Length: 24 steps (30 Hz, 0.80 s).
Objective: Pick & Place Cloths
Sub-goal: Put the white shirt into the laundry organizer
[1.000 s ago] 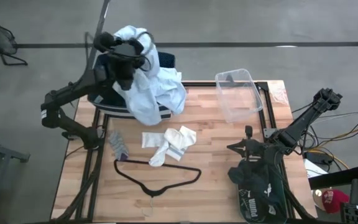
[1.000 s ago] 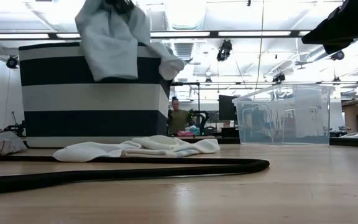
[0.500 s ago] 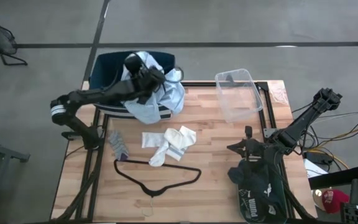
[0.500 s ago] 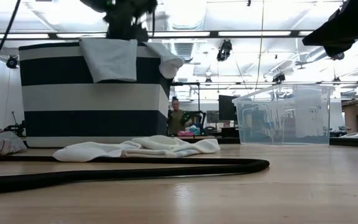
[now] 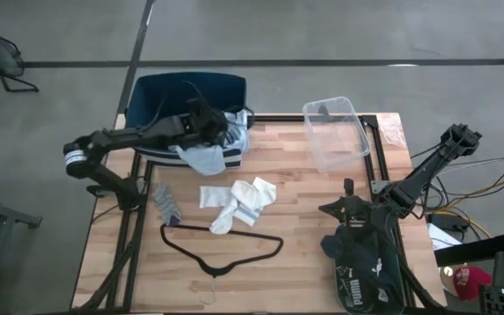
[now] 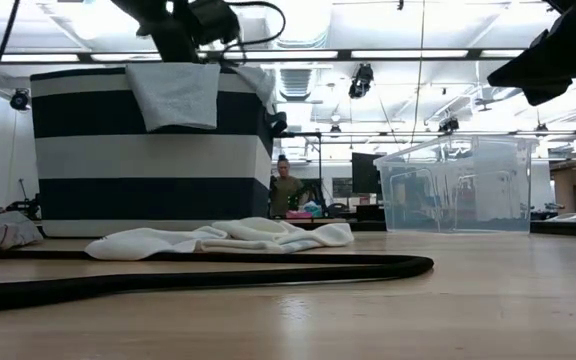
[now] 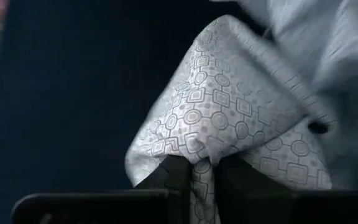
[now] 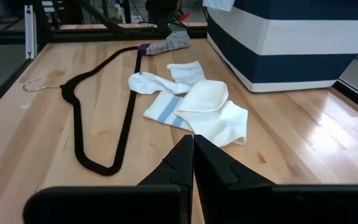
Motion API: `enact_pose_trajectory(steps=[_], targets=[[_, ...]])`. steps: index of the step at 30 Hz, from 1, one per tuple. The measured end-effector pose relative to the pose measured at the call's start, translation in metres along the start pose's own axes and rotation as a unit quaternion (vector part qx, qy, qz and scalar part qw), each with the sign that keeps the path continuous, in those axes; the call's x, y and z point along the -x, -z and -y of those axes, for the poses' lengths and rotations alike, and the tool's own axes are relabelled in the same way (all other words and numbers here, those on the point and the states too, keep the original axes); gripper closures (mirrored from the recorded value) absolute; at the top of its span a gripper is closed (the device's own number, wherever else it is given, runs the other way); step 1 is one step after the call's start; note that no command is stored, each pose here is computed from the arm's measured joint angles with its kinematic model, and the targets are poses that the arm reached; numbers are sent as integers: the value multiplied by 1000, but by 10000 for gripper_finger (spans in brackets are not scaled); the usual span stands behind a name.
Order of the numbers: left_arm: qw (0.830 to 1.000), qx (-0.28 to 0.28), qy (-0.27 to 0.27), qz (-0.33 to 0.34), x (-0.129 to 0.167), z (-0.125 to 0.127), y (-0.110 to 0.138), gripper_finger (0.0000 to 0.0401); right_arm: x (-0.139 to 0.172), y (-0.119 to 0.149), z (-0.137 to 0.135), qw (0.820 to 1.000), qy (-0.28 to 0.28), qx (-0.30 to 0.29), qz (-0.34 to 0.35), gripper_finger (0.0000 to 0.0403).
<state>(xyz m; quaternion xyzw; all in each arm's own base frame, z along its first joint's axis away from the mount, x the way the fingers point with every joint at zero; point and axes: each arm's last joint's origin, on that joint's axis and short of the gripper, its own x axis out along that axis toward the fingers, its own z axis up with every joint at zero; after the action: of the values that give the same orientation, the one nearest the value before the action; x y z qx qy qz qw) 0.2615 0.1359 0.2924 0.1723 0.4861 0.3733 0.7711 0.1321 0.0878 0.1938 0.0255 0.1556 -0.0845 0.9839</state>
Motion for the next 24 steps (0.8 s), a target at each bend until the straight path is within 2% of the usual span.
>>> enact_pose_trajectory(steps=[2,4,6,10,13,24], targets=[[996,57,68,1,7,-12,-2,355,0,0,0,1000,0,-1,1,394],[984,118,132,-4,12,-24,-3,355,0,0,0,1000,-1,-3,2,394],[972,162,167,-7,16,-35,-5,355,0,-1,0,1000,-1,-4,2,394],[958,236,162,1,29,-52,-12,350,0,-1,-1,1000,-2,-8,6,394],[957,240,158,26,41,-62,-18,328,0,-2,-1,1000,-3,-9,7,394],[946,281,151,62,64,-79,-22,158,0,-2,-1,1000,-3,-9,7,394]])
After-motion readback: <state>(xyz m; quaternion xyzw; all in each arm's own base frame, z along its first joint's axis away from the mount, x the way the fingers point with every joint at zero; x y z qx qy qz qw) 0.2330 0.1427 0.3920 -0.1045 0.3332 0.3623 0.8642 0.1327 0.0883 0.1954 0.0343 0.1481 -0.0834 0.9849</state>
